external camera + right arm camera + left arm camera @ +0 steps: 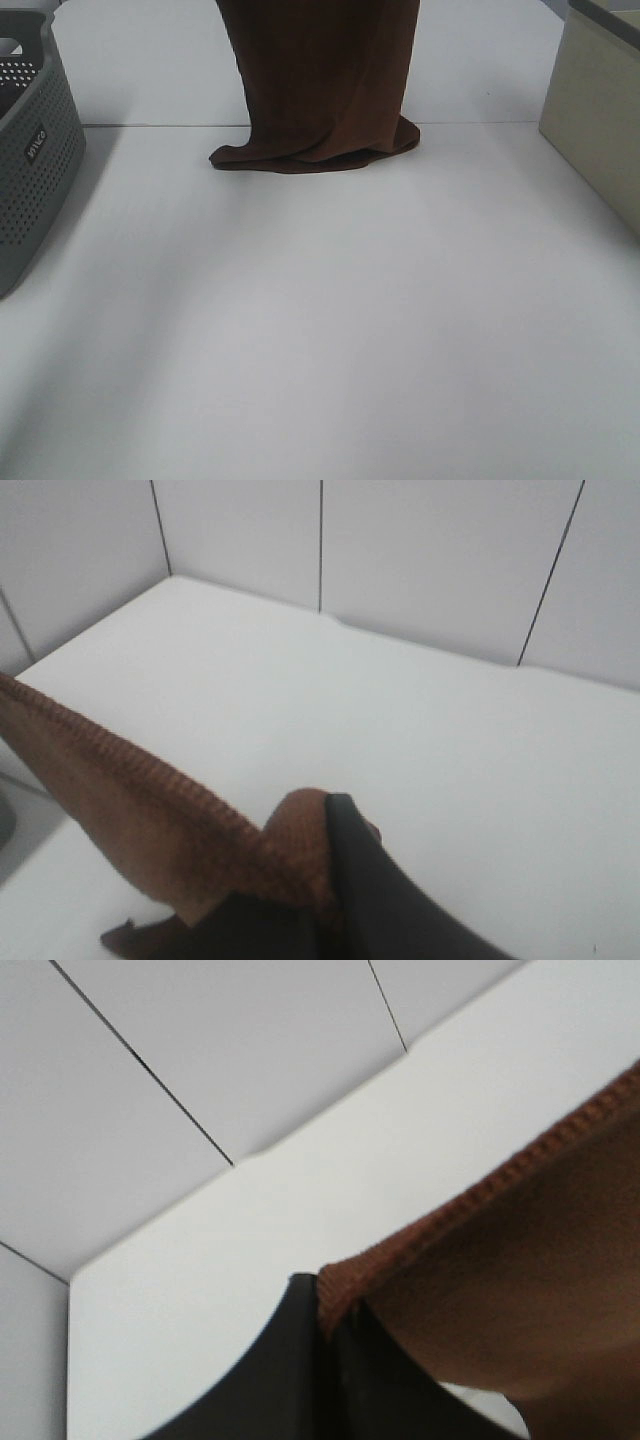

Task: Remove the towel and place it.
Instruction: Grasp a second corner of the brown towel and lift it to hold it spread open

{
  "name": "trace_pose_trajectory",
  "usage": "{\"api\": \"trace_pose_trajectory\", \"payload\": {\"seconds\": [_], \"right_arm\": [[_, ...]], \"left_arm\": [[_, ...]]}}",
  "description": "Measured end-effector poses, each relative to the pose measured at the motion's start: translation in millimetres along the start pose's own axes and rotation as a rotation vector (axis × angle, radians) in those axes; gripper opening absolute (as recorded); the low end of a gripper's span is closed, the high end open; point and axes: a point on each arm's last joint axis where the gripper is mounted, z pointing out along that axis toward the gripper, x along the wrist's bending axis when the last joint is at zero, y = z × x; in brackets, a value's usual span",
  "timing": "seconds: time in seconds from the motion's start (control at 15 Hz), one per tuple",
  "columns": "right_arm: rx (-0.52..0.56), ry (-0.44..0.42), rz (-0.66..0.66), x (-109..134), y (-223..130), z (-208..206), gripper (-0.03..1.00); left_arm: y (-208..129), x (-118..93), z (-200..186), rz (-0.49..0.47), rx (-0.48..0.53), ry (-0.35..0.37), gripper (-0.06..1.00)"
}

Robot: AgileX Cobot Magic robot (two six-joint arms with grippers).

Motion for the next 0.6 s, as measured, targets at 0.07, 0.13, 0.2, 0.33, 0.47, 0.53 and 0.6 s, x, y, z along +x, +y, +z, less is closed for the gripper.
{"api": "trace_pose_trajectory", "payload": {"seconds": [0.07,0.13,0.2,0.33,0.47,0.53,0.6], "right_arm": [[0.070,0.017,0.016,2.9,-4.1,-6.5,0.01],[0.137,0.033,0.023,5.4,-8.3,-12.2,0.01],[0.195,0.047,0.023,7.5,-12.1,-17.0,0.01],[0.345,0.076,0.034,10.9,-24.2,-23.7,0.01],[0.372,0.081,0.034,11.4,-26.5,-24.9,0.01],[0.371,0.080,0.037,12.1,-26.0,-27.8,0.01],[0.375,0.081,0.040,12.4,-26.6,-28.7,0.01]], "left_arm": [[-4.4,-1.4,-7.9,-0.015,0.083,-0.042,0.00],[-7.2,-2.3,-16.8,-0.031,0.151,-0.079,0.00],[-9.8,-4.3,-24.9,-0.051,0.211,-0.118,0.00],[-8.0,-5.0,-35.9,-0.090,0.236,-0.155,0.00],[-6.6,-4.5,-38.8,-0.112,0.234,-0.157,0.00],[-3.9,-2.4,-44.7,-0.121,0.226,-0.153,0.00],[-3.3,-1.8,-47.0,-0.123,0.226,-0.153,0.00]]}}
